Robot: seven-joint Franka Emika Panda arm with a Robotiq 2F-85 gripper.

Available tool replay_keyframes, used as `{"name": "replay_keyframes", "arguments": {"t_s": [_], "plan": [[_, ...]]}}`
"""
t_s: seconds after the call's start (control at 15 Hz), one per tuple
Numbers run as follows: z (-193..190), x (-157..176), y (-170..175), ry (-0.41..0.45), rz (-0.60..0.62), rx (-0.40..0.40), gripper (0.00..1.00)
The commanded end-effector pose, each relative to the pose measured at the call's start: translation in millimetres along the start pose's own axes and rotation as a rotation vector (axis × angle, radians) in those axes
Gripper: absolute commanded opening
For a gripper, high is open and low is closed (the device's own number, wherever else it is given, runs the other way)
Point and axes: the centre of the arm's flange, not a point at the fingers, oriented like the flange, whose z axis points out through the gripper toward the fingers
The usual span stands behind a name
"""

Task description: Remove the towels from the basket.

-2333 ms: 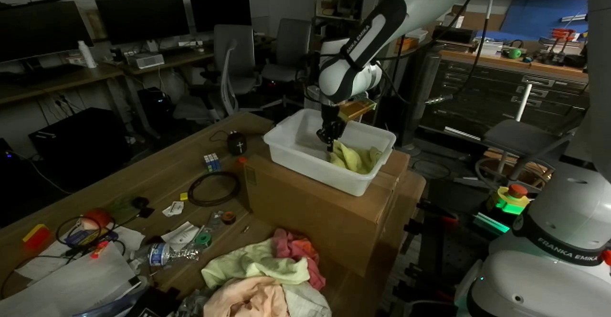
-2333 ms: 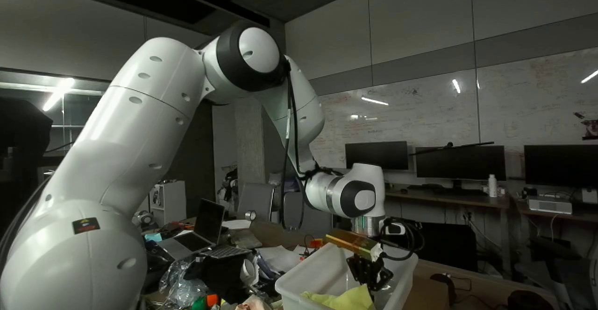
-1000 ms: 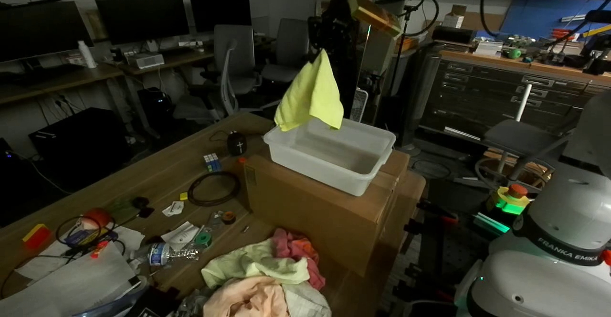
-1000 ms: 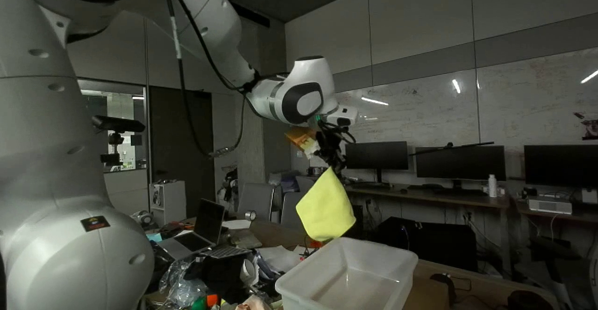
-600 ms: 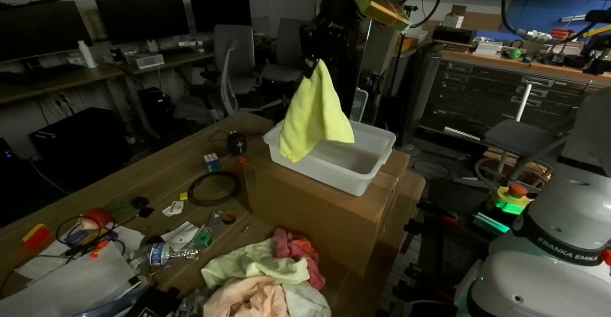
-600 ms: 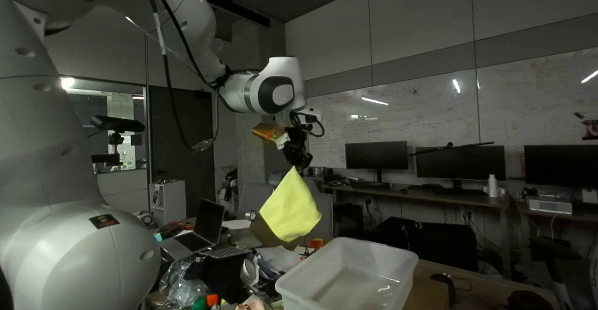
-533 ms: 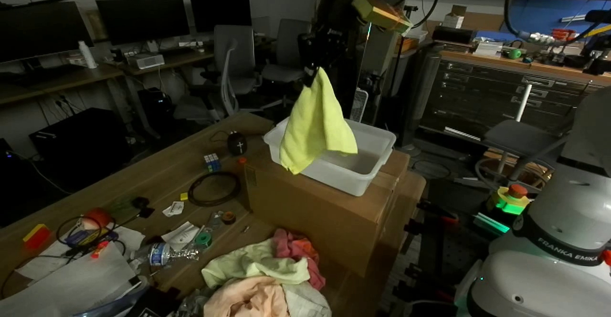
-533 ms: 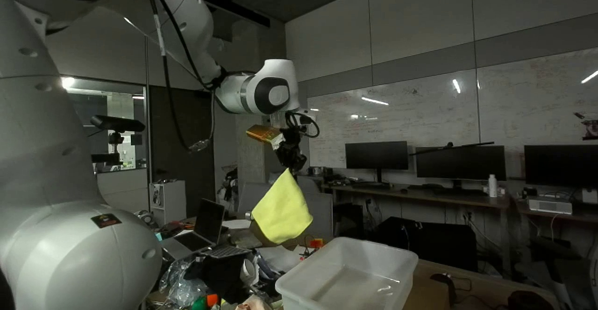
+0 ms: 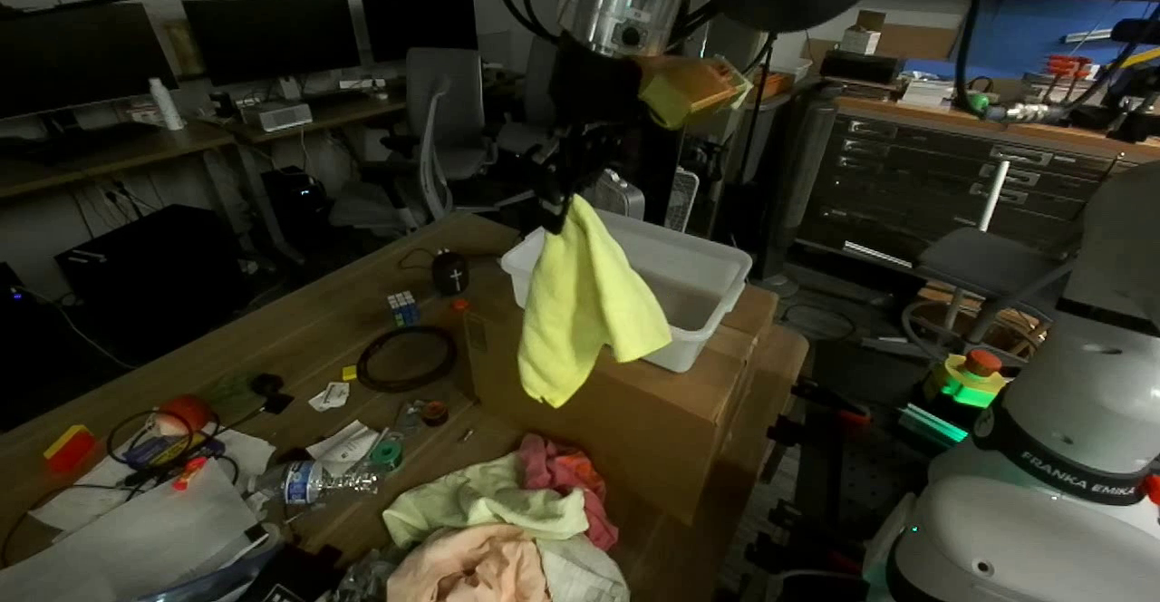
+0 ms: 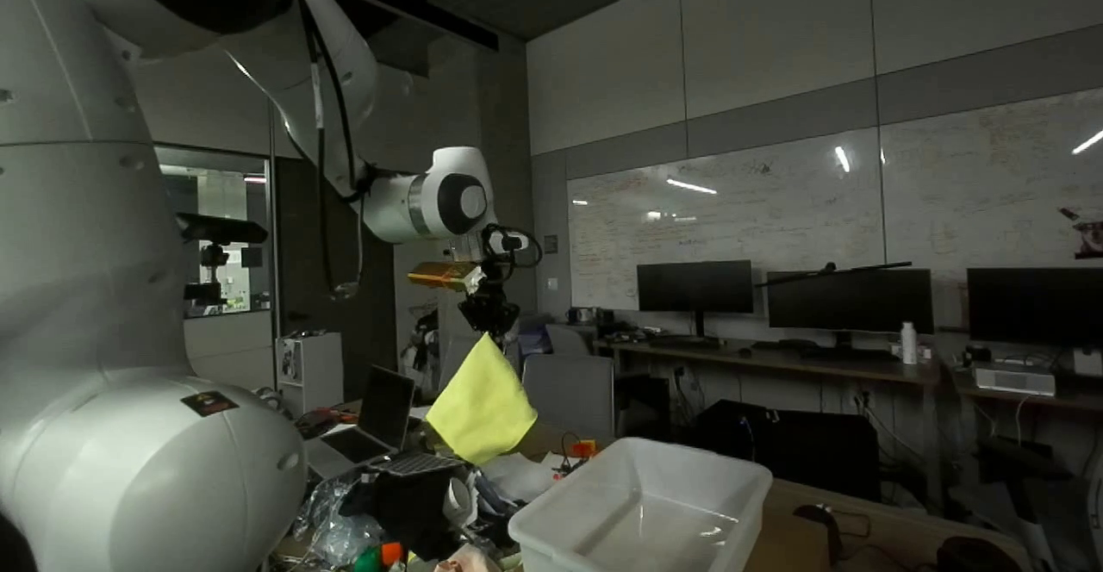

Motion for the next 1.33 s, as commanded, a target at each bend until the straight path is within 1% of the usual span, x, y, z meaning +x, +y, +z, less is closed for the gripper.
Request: {"name": "replay_keyframes", "arguments": {"t_s": [0.0, 0.07, 0.13, 0.2, 0.27, 0.47, 0.53, 0.67, 0.73, 0.87, 1.0, 1.07, 1.13, 1.27], "plan": [[11.8, 28.6, -10.3, 0.159, 0.111, 0.053, 0.02], [16.0, 33.4, -8.5, 0.196, 0.149, 0.079, 0.02], [18.4, 36.0, -4.9, 0.217, 0.164, 0.086, 0.02], [22.6, 38.1, -1.2, 0.212, 0.156, 0.085, 0.32], [27.4, 38.3, 3.5, 0.208, 0.144, 0.066, 0.33], [41.4, 36.2, 19.9, 0.171, 0.104, -0.02, 0.54], [43.7, 35.6, 26.2, 0.156, 0.092, -0.042, 0.63], [48.4, 31.4, 43.7, 0.073, 0.089, -0.082, 0.78], [49.3, 26.4, 56.5, -0.013, 0.106, -0.12, 0.85], [47.3, 9.4, 84.2, -0.139, 0.139, -0.19, 0.99], [40.5, -8.7, 112.3, -0.284, 0.154, -0.243, 1.0], [35.2, -18.2, 126.4, -0.334, 0.153, -0.256, 1.0], [30.4, -26.4, 139.6, -0.372, 0.148, -0.26, 1.0], [16.6, -41.0, 164.5, -0.41, 0.142, -0.261, 1.0]]}}
